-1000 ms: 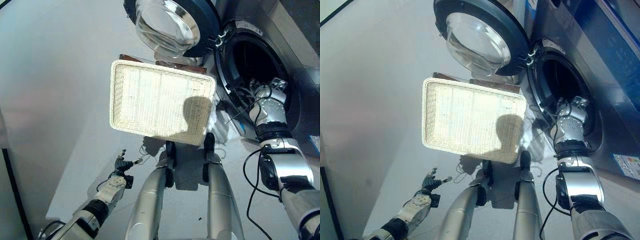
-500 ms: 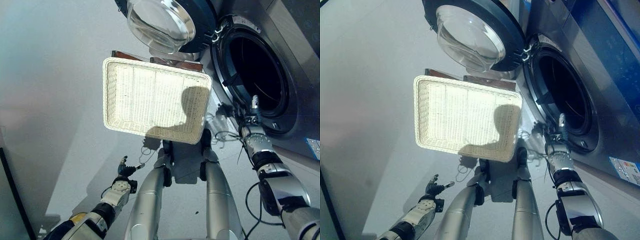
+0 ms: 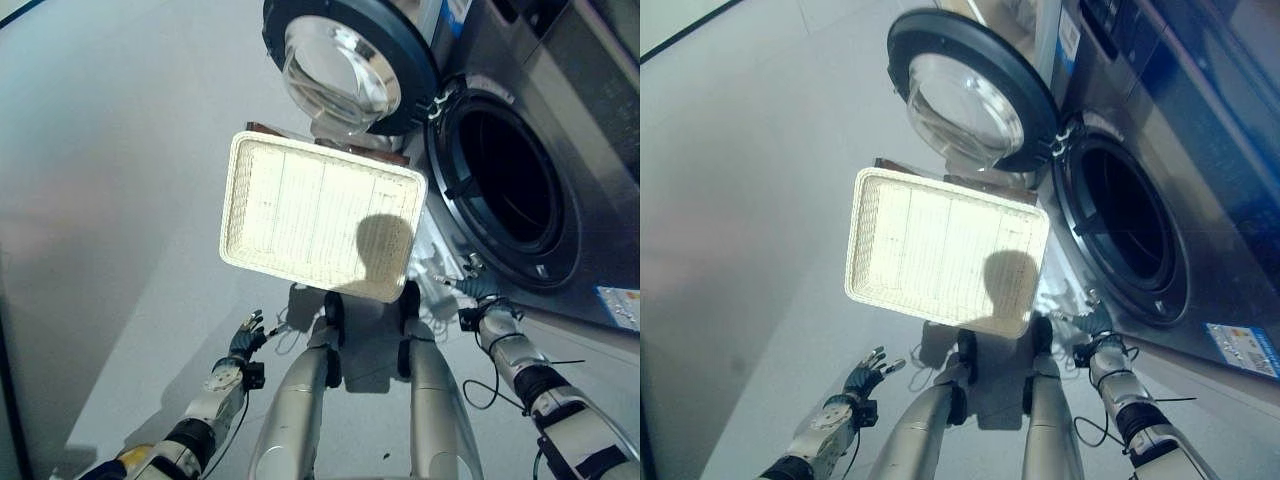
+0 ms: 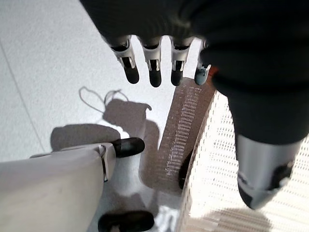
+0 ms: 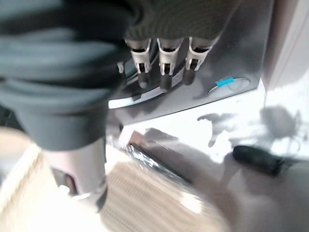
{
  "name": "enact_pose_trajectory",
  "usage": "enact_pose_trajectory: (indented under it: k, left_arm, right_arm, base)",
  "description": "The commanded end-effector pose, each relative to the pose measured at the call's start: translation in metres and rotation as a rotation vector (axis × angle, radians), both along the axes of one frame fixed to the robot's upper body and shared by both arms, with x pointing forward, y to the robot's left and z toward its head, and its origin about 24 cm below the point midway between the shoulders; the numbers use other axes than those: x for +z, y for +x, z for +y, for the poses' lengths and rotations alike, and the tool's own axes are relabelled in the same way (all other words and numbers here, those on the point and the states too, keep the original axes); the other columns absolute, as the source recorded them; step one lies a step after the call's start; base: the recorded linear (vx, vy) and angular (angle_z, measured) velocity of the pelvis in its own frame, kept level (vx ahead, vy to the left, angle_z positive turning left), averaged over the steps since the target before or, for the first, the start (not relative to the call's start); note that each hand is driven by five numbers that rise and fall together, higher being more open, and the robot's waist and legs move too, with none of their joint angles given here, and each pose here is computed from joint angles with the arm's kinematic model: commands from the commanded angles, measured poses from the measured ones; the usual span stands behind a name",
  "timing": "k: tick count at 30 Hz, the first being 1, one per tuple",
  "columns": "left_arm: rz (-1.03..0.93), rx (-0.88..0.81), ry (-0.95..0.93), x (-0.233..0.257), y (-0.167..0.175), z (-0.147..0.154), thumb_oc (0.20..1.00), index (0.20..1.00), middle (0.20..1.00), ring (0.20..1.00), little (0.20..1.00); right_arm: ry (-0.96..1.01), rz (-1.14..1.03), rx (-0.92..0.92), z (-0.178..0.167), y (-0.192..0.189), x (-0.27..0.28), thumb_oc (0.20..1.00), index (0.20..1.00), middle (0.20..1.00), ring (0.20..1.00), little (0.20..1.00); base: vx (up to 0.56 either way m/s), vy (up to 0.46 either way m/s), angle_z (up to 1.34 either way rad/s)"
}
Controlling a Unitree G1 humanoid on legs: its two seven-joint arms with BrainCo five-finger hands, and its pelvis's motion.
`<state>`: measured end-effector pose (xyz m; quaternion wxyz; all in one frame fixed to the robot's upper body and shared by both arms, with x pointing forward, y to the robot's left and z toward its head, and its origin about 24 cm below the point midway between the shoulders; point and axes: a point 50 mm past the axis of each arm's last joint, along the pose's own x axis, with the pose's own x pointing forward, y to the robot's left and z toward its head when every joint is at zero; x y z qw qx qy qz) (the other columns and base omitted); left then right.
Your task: Put the clothes into the washing machine.
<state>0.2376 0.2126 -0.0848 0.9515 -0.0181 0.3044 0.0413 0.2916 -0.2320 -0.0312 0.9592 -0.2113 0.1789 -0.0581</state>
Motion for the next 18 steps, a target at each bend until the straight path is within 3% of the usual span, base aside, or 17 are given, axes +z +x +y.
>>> enact_pose_trajectory:
  k: [1, 7, 9, 18]
  left_arm:
    - [0.023, 0.016, -0.031, -0.008, -0.016, 0.015, 1.000, 1.000, 1.000, 1.000, 1.000]
    - [0.075, -0.070, -0.056, -0.021, -0.032, 0.006, 1.000, 1.000, 1.000, 1.000, 1.000]
    - [0.183, -0.174, -0.046, -0.039, -0.057, -0.003, 1.000, 1.000, 1.000, 1.000, 1.000]
    - [0.405, -0.147, -0.066, -0.065, -0.103, -0.006, 1.000, 1.000, 1.000, 1.000, 1.000]
  right_arm:
    - [0.031, 0.136, 0.061, -0.005, -0.025, -0.026, 1.000, 1.000, 1.000, 1.000, 1.000]
    - [0.075, 0.382, 0.102, -0.001, -0.067, -0.066, 1.000, 1.000, 1.000, 1.000, 1.000]
    - [0.149, 0.512, 0.117, 0.004, -0.093, -0.085, 1.000, 1.000, 1.000, 1.000, 1.000]
    - [0.173, 0.656, 0.138, 0.022, -0.125, -0.107, 1.000, 1.000, 1.000, 1.000, 1.000]
  base:
    - [0.03, 0.010, 0.07]
    - [0.08, -0.015, 0.03]
    - [0.21, -0.059, 0.13]
    - [0.14, -0.086, 0.09]
